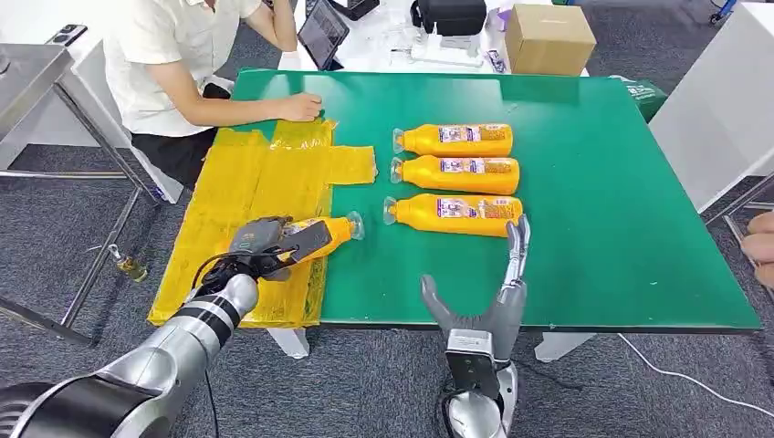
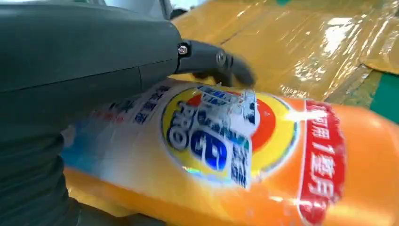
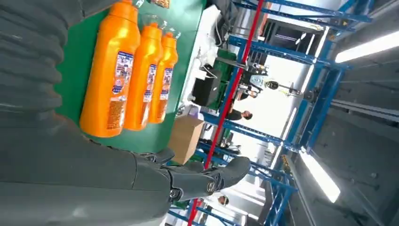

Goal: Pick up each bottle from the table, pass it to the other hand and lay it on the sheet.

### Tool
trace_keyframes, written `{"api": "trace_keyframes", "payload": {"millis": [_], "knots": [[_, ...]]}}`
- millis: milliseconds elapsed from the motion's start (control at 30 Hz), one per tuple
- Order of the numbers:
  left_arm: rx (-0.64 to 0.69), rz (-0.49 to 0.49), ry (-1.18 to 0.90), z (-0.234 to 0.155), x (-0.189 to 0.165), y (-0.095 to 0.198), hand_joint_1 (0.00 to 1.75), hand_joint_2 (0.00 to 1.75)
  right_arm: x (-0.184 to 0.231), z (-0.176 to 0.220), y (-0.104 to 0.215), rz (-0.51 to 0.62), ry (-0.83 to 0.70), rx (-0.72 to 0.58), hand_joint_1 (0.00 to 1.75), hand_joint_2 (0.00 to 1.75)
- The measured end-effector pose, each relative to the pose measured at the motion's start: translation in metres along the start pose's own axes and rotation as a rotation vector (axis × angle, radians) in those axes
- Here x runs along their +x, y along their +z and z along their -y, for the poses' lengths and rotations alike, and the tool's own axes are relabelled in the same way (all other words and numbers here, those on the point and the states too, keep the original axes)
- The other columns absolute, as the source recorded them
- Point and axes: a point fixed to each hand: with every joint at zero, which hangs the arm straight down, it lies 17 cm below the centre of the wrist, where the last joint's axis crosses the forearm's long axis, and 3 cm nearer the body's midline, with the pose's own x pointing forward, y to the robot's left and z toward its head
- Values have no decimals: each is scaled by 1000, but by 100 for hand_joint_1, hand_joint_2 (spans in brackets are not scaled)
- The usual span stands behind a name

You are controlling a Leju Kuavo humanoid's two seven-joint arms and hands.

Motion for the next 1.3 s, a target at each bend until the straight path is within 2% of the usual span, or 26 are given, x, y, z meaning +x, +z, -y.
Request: {"api": "trace_keyframes", "payload": {"millis": [267, 533, 667, 833, 933, 1100, 1233, 1300], "knots": [[-59, -26, 20, 10, -3, 1, 0, 175, -8, -4, 8, -21, 8, 21, 0, 175], [-82, -2, 43, 17, 0, 3, 0, 175, -20, -6, 19, -60, 17, 38, 0, 175], [-77, 93, 138, 21, 19, 7, 0, 175, -23, -7, 23, -73, 19, 43, 0, 175], [82, 249, 417, 11, 56, 27, 0, 175, -24, -7, 30, -77, 36, 60, 0, 175], [106, 297, 630, 6, 72, 45, 0, 175, -26, -5, 34, -81, 55, 66, 0, 175], [147, 370, 773, -8, 91, 71, 0, 175, -29, 3, 36, -78, 85, 64, 0, 175], [221, 428, 795, -23, 102, 94, 0, 175, -29, 3, 37, -26, 174, 108, 0, 175], [272, 461, 777, -31, 106, 107, 0, 175, -33, -11, 45, 58, 327, 230, 0, 175]]}}
